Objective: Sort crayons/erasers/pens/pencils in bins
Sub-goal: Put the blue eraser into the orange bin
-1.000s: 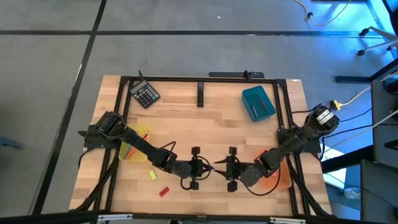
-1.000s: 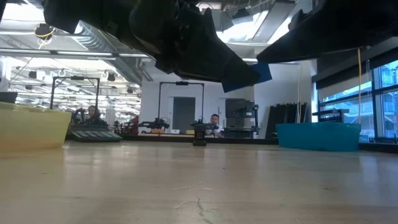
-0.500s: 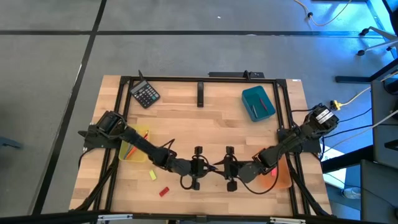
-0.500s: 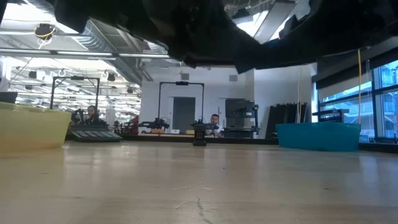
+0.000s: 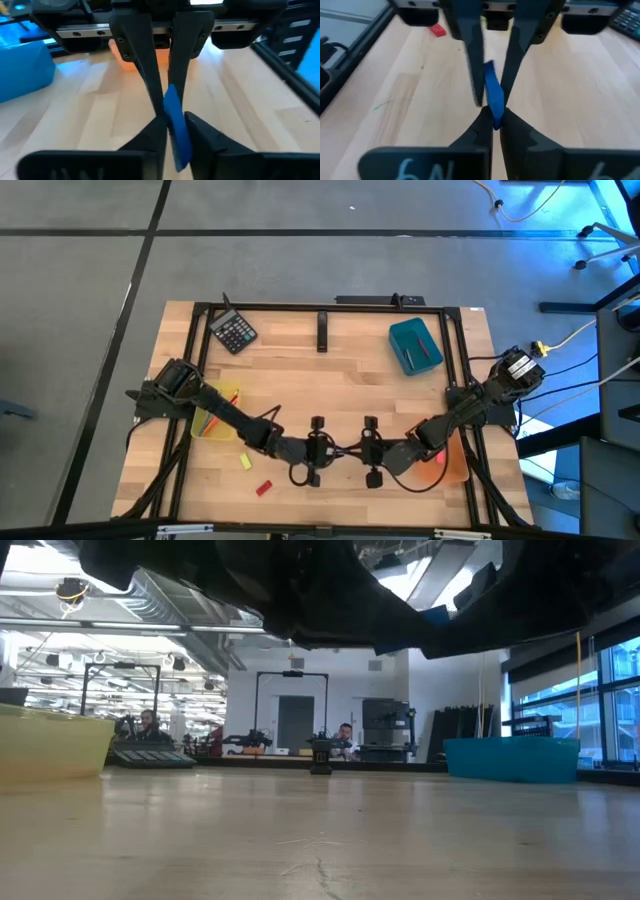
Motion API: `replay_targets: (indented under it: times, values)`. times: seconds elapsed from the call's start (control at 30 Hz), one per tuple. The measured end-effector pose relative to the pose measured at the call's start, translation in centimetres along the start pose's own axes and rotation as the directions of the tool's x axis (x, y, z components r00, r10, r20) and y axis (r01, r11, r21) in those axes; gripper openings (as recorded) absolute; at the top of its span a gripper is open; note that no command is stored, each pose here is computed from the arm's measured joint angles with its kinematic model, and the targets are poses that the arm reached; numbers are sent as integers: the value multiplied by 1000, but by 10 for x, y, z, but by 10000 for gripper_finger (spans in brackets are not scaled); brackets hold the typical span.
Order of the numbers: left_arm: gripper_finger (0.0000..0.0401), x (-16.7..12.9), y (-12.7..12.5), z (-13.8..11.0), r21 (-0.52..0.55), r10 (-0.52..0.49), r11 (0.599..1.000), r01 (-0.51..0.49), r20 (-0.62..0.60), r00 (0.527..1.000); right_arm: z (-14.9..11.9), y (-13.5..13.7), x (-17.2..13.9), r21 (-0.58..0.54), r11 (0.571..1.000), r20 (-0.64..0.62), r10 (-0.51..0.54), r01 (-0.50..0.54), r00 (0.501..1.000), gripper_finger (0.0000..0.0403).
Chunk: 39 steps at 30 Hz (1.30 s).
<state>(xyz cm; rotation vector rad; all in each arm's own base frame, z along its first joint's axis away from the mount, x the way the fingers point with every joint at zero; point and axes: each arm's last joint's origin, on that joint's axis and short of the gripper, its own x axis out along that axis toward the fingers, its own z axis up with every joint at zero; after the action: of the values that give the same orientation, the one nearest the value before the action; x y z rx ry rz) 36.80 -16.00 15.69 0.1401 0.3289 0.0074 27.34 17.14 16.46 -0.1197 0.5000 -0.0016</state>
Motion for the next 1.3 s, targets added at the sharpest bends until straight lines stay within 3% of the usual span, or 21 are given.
replay_targets:
  times: [0.27,0.4,0.53,0.73,0.9,1.0,1.17,1.3]
  values:
    - [135,-10,-7,-3,31,173,985,-172,-51,984,2,-5,-27,59,998,-100,-7,13,995,20]
    - [162,-17,-2,4,-15,183,983,-185,-76,980,7,-13,-53,83,996,-153,-12,24,988,20]
    - [172,-24,1,7,-66,173,981,-181,-121,977,6,-28,-80,209,978,-278,42,18,960,20]
    - [169,-31,-3,-5,-162,170,964,-211,-233,957,-5,-36,-115,383,924,-492,191,15,849,23]
    - [168,-37,-12,-11,-159,143,968,-193,-282,949,-17,-31,-136,483,875,-650,330,36,684,24]
    - [168,-39,-15,-12,-155,134,971,-182,-280,951,-22,-23,-146,532,846,-693,422,20,585,24]
    - [168,-38,-15,-11,-153,134,971,-182,-280,951,-25,-12,-159,564,826,-728,507,-18,462,25]
    - [168,-38,-14,-11,-155,137,970,-185,-279,950,-14,-7,-169,564,824,-734,529,-52,426,25]
